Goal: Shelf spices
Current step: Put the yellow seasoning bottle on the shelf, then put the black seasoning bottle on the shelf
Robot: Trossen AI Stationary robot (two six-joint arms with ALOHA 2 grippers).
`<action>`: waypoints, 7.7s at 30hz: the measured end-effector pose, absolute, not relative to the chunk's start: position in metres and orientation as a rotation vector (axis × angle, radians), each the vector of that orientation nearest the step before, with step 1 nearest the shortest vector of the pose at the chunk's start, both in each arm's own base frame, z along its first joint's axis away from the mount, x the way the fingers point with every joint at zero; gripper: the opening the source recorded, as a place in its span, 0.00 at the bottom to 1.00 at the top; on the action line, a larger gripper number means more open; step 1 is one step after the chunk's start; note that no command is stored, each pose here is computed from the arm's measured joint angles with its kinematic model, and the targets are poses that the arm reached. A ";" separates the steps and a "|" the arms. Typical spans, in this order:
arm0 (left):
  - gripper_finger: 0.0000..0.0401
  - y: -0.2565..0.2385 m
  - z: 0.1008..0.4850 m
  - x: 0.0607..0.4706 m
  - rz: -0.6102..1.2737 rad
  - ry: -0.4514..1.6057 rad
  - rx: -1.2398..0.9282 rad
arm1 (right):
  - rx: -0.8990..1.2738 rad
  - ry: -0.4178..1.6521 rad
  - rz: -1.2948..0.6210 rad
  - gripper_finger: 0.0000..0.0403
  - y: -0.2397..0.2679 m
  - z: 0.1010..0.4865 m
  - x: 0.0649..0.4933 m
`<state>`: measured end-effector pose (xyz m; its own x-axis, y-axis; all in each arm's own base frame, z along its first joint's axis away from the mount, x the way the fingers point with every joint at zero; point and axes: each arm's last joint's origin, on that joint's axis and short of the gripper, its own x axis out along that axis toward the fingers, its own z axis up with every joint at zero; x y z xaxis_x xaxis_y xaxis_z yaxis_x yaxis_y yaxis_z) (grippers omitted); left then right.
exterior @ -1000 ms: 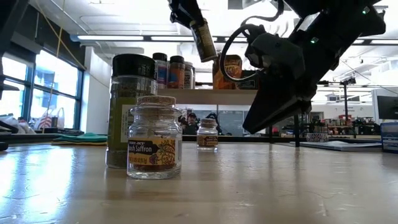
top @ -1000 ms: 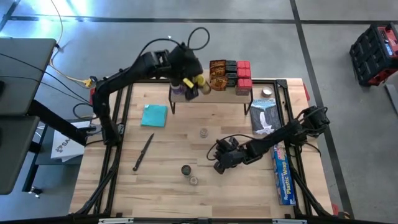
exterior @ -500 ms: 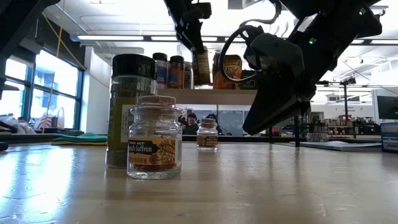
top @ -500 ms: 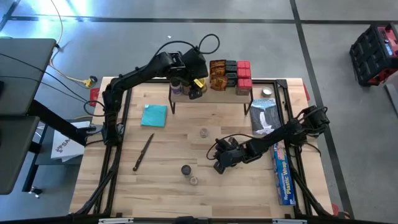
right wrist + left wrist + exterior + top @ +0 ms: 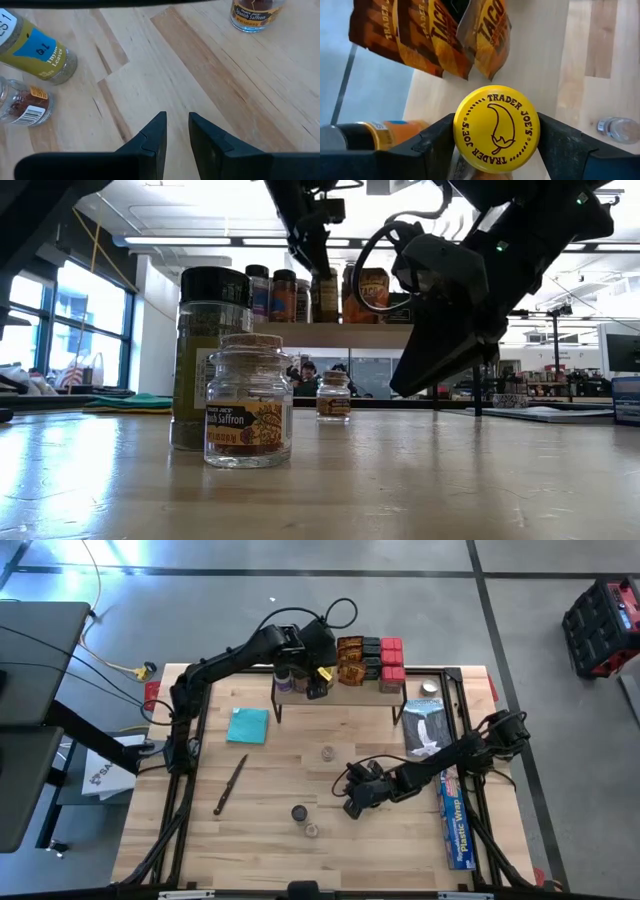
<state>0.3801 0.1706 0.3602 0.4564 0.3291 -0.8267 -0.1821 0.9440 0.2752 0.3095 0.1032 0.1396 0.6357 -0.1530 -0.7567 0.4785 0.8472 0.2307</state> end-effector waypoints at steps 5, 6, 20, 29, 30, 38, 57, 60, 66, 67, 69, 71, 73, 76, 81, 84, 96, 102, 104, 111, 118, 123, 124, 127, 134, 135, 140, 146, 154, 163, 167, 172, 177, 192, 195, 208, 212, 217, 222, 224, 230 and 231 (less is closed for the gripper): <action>0.61 0.173 0.359 0.383 0.331 1.046 0.187 | 0.437 0.808 -0.373 0.19 0.104 0.140 0.309; 0.62 0.173 0.359 0.383 0.330 1.045 0.197 | 0.437 0.808 -0.372 0.19 0.104 0.140 0.309; 0.62 0.188 0.360 0.377 0.338 1.039 0.219 | 0.436 0.808 -0.369 0.19 0.105 0.140 0.309; 0.62 0.201 0.360 0.371 0.322 1.027 0.187 | 0.438 0.807 -0.370 0.19 0.105 0.140 0.309; 0.62 0.201 0.360 0.370 0.321 1.028 0.189 | 0.438 0.807 -0.370 0.19 0.105 0.140 0.309; 0.62 0.203 0.360 0.369 0.310 1.034 0.217 | 0.439 0.808 -0.368 0.19 0.105 0.140 0.309; 0.63 0.203 0.360 0.369 0.311 1.032 0.213 | 0.439 0.808 -0.368 0.19 0.105 0.140 0.309; 0.64 0.204 0.361 0.370 0.315 1.021 0.217 | 0.443 0.808 -0.370 0.19 0.105 0.140 0.309; 0.71 0.205 0.365 0.373 0.331 0.974 0.232 | 0.443 0.807 -0.370 0.19 0.105 0.140 0.309; 0.72 0.205 0.365 0.373 0.333 0.973 0.233 | 0.443 0.808 -0.370 0.19 0.105 0.140 0.309; 0.74 0.206 0.365 0.373 0.339 0.972 0.238 | 0.444 0.807 -0.370 0.19 0.105 0.140 0.309; 0.74 0.206 0.366 0.373 0.348 0.972 0.246 | 0.443 0.807 -0.370 0.19 0.105 0.140 0.309; 0.74 0.207 0.366 0.373 0.362 0.986 0.275 | 0.444 0.808 -0.370 0.19 0.105 0.140 0.309; 0.74 0.208 0.366 0.372 0.382 1.006 0.317 | 0.443 0.807 -0.370 0.19 0.105 0.140 0.309; 0.74 0.208 0.367 0.373 0.381 1.005 0.351 | 0.443 0.808 -0.370 0.19 0.105 0.140 0.309; 0.74 0.210 0.368 0.374 0.389 0.988 0.376 | 0.444 0.807 -0.370 0.19 0.105 0.140 0.309; 0.74 0.218 0.354 0.382 0.397 1.033 0.427 | 0.434 0.810 -0.354 0.19 0.112 0.140 0.306; 0.74 0.221 0.351 0.386 0.416 1.035 0.474 | 0.432 0.807 -0.360 0.19 0.112 0.140 0.306; 0.74 0.222 0.351 0.387 0.421 1.025 0.482 | 0.432 0.807 -0.360 0.19 0.112 0.140 0.306; 0.74 0.223 0.351 0.388 0.435 1.028 0.505 | 0.430 0.807 -0.358 0.19 0.112 0.140 0.306; 0.74 0.225 0.354 0.390 0.469 0.997 0.519 | 0.432 0.806 -0.359 0.19 0.112 0.140 0.307; 0.74 0.214 0.364 0.389 0.508 1.004 0.545 | 0.431 0.807 -0.358 0.19 0.112 0.140 0.306; 0.74 0.211 0.368 0.389 0.538 1.003 0.559 | 0.429 0.808 -0.355 0.19 0.113 0.140 0.306; 0.74 0.198 0.382 0.385 0.581 0.990 0.588 | 0.428 0.811 -0.349 0.19 0.115 0.139 0.305; 0.74 0.160 0.423 0.358 0.594 0.906 0.543 | 0.437 0.809 -0.361 0.19 0.125 0.139 0.299; 0.74 0.153 0.429 0.352 0.595 0.895 0.524 | 0.435 0.809 -0.365 0.19 0.126 0.139 0.298; 0.74 0.105 0.449 0.324 0.539 0.856 0.379 | 0.429 0.795 -0.365 0.19 0.130 0.144 0.295; 0.72 0.024 0.439 0.305 0.388 0.794 0.304 | 0.407 0.727 -0.386 0.19 0.131 0.158 0.291; 0.72 -0.076 0.356 0.285 0.134 0.762 0.205 | 0.386 0.703 -0.380 0.19 0.130 0.164 0.290; 0.72 -0.143 0.246 0.274 -0.113 0.771 0.035 | 0.378 0.684 -0.367 0.19 0.129 0.165 0.294; 0.72 -0.150 0.225 0.269 -0.057 0.813 -0.014 | 0.383 0.674 -0.370 0.19 0.126 0.166 0.296; 0.72 -0.155 0.210 0.275 0.012 0.815 -0.020 | 0.372 0.677 -0.372 0.19 0.122 0.166 0.298; 0.72 -0.159 0.195 0.286 -0.004 0.816 -0.001 | 0.381 0.681 -0.365 0.19 0.120 0.166 0.299; 0.62 -0.159 0.193 0.294 -0.026 0.826 -0.025 | 0.387 0.682 -0.365 0.19 0.120 0.166 0.299; 0.56 -0.160 0.200 0.297 -0.041 0.814 -0.004 | 0.387 0.682 -0.365 0.19 0.120 0.166 0.299; 0.53 -0.153 0.202 0.300 -0.051 0.847 0.002 | 0.387 0.682 -0.366 0.19 0.120 0.166 0.299; 0.51 -0.146 0.218 0.308 -0.061 0.901 0.011 | 0.387 0.682 -0.366 0.19 0.120 0.166 0.299; 0.50 -0.117 0.264 0.326 -0.025 0.963 0.015 | 0.387 0.681 -0.366 0.19 0.120 0.166 0.299; 0.50 -0.072 0.323 0.343 0.043 0.887 0.098 | 0.387 0.680 -0.366 0.19 0.120 0.166 0.299; 0.50 -0.048 0.344 0.349 0.087 0.833 0.109 | 0.387 0.680 -0.366 0.19 0.120 0.166 0.299; 0.50 0.035 0.383 0.351 0.240 0.725 0.073 | 0.395 0.667 -0.362 0.19 0.121 0.167 0.300; 0.50 0.049 0.386 0.350 0.263 0.718 0.060 | 0.397 0.664 -0.361 0.19 0.121 0.167 0.300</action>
